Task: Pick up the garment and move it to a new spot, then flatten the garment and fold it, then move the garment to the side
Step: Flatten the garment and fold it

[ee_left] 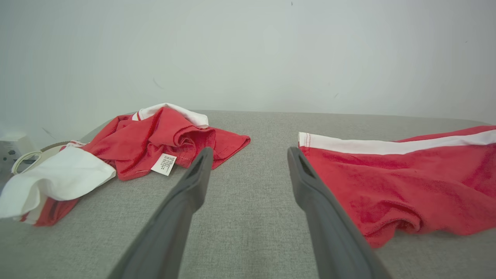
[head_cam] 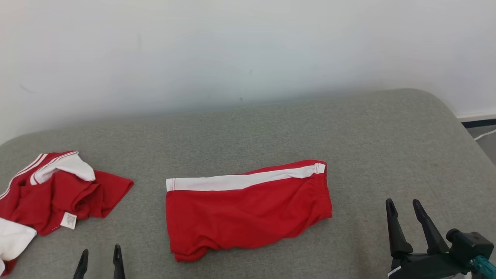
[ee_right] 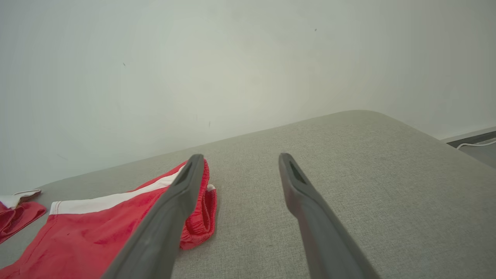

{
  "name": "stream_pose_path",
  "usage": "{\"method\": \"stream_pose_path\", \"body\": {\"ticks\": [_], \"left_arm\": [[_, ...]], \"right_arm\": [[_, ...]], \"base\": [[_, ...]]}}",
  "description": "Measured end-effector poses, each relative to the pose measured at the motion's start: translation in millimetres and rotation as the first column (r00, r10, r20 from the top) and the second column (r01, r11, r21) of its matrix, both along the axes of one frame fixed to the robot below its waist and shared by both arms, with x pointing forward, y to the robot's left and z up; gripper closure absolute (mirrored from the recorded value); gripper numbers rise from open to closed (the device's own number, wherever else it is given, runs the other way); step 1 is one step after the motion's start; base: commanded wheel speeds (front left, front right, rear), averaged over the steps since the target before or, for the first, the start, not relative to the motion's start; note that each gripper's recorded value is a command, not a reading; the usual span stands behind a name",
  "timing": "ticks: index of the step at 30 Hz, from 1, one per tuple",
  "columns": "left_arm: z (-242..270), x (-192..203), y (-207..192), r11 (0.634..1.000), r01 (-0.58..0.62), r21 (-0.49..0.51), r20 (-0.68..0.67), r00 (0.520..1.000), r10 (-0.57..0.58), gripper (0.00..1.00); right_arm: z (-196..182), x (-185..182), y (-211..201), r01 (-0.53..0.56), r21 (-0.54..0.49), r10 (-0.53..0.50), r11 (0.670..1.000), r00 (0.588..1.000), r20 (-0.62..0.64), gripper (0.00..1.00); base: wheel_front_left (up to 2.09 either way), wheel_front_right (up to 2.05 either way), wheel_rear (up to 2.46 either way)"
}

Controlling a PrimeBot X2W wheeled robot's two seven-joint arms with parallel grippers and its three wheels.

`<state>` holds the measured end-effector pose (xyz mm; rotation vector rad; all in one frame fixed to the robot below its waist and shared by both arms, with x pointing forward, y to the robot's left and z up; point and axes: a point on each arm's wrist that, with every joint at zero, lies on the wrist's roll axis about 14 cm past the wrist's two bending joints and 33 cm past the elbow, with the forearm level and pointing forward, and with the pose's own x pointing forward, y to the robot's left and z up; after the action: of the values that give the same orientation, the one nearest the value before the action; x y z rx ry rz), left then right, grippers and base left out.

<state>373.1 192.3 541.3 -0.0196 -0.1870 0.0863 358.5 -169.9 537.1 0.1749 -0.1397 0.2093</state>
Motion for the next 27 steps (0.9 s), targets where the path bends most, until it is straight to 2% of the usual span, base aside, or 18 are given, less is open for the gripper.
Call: {"method": "stream_pose_path", "body": {"ticks": [5, 11, 17, 27], "left_arm": [[-0.8, -12.0, 19.0, 0.998, -0.047, 0.040, -0.003, 0.999, 0.048, 0.00], [-1.3, -19.8, 24.4, 0.999, -0.041, 0.033, -0.004, 0.999, 0.041, 0.00], [7.1, -23.3, 42.8, 0.995, -0.095, 0.014, 0.023, 0.995, 0.095, 0.00], [8.6, -22.9, 32.0, 0.999, -0.048, 0.022, 0.028, 0.999, 0.047, 0.00]], "right_arm": [[3.2, 0.7, 5.6, -0.004, -0.003, 0.004, 1.000, 1.000, 0.016, 0.00], [1.4, -2.3, 17.0, -0.029, -0.004, 0.029, 1.000, 1.000, 0.006, 0.00], [2.0, -1.0, 23.7, -0.047, -0.007, 0.047, 0.999, 0.999, 0.004, 0.00], [-1.8, 0.3, 24.9, -0.057, -0.011, 0.057, 0.998, 0.998, -0.017, 0.00]], "base": [[0.00, 0.00, 0.00], [0.00, 0.00, 0.00], [0.00, 0.00, 0.00], [0.00, 0.00, 0.00]]}}
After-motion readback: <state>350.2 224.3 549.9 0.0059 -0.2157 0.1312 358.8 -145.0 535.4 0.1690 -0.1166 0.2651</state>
